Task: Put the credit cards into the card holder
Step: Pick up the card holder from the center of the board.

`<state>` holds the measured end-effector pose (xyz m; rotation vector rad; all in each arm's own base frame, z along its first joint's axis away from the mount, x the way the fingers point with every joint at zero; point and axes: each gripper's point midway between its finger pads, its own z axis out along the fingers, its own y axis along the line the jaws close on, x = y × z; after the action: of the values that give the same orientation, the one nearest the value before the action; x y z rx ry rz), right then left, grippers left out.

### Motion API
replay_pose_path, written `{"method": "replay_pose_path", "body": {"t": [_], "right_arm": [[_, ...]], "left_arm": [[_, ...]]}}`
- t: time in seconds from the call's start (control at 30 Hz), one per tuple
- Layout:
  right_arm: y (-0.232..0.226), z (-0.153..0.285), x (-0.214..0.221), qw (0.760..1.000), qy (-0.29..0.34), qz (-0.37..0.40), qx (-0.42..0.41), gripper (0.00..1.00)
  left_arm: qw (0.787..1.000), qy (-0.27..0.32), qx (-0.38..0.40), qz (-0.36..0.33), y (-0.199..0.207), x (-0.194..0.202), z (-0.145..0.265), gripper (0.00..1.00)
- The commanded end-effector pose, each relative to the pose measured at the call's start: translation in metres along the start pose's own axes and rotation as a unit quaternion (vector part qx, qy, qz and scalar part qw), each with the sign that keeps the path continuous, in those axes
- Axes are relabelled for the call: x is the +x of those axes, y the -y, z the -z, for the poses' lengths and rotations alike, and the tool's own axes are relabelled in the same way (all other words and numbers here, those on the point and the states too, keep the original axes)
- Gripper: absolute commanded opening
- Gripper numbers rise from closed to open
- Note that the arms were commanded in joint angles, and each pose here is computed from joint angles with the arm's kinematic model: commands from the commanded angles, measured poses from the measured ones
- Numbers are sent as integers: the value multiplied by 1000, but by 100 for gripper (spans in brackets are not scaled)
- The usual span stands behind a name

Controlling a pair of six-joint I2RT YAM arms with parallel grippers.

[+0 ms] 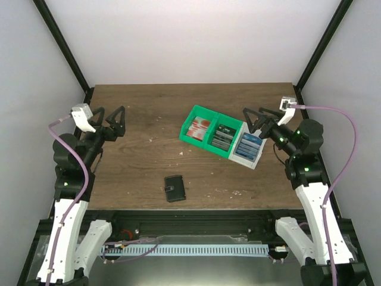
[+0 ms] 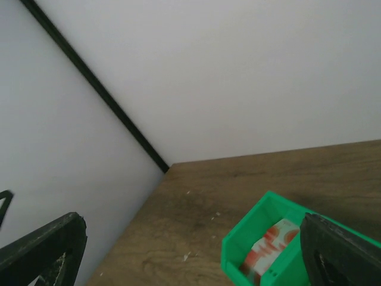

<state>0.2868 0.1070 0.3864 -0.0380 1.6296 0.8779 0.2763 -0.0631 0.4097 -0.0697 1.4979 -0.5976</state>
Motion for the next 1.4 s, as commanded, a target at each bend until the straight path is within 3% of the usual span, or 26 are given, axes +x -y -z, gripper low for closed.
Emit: {"method": "replay_pose_path", "body": {"t": [0.0, 0.17, 0.3, 0.53, 0.67, 0.8, 1.03, 1.37], "right_arm": [[-19, 0, 16, 996, -46, -3, -82, 100], [-17, -7, 44, 988, -88, -14, -122, 100], [-11, -25, 76, 985, -126, -25, -114, 100], [-15, -57, 156, 975, -204, -31, -76, 100], [-21, -61, 207, 962, -261, -35, -66, 100], [-27, -58, 262, 941, -333, -35, -40, 99], [-33, -48, 342, 899, -436, -42, 9, 73], [-32, -51, 385, 875, -478, -65, 34, 63]], "left_arm": [[998, -19, 29, 59, 3, 14, 1, 100], [992, -27, 26, 118, -7, 33, 1, 100], [986, -67, 44, 147, -9, 63, -9, 100], [947, -265, 48, 173, 9, 162, -24, 99], [906, -379, -11, 189, 4, 224, -8, 100], [869, -455, -38, 191, 7, 277, 19, 98], [807, -546, -122, 189, -8, 345, 60, 81], [773, -584, -120, 219, -11, 388, 75, 65]]}}
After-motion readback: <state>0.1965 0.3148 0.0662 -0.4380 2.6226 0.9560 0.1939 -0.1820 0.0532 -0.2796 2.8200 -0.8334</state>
